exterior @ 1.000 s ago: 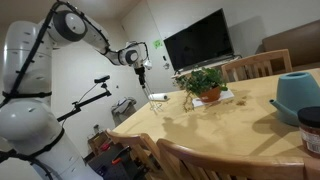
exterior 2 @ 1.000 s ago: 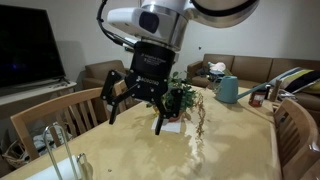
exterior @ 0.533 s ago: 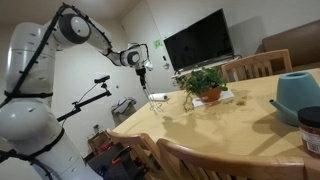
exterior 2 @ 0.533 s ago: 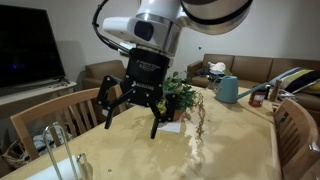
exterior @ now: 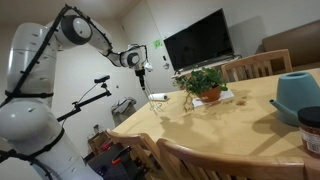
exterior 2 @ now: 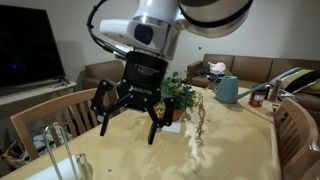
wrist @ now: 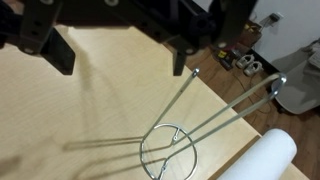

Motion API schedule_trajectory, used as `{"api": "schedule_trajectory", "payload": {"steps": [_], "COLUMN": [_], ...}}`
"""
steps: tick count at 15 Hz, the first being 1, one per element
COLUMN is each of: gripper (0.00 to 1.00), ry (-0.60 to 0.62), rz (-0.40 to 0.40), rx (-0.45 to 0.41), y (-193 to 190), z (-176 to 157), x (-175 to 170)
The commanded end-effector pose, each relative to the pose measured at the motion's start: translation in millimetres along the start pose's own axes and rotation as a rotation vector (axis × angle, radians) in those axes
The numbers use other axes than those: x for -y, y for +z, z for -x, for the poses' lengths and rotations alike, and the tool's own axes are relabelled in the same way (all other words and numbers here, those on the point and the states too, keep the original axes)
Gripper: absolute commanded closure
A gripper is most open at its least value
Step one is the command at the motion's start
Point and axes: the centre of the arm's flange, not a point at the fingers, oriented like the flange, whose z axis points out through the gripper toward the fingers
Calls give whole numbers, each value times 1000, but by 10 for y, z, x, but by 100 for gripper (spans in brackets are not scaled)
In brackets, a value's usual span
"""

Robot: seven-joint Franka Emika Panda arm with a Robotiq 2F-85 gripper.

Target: Pick up the silver mental object on the left side of the table and place it near the plant

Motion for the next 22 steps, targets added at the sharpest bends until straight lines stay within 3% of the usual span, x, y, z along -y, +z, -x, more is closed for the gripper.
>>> {"api": "schedule_trajectory", "payload": {"steps": [1,7,14,22], "gripper": [0,0,0,0], "ry": [-98,-153,-186,-202], "rz": [9,-1,10,-54], "rx": [-65,-91,-74,-105], "y": [144,335,276,498], "z": [-19,-100,-136,-38], "x": [-177,-368,-488,-624]}}
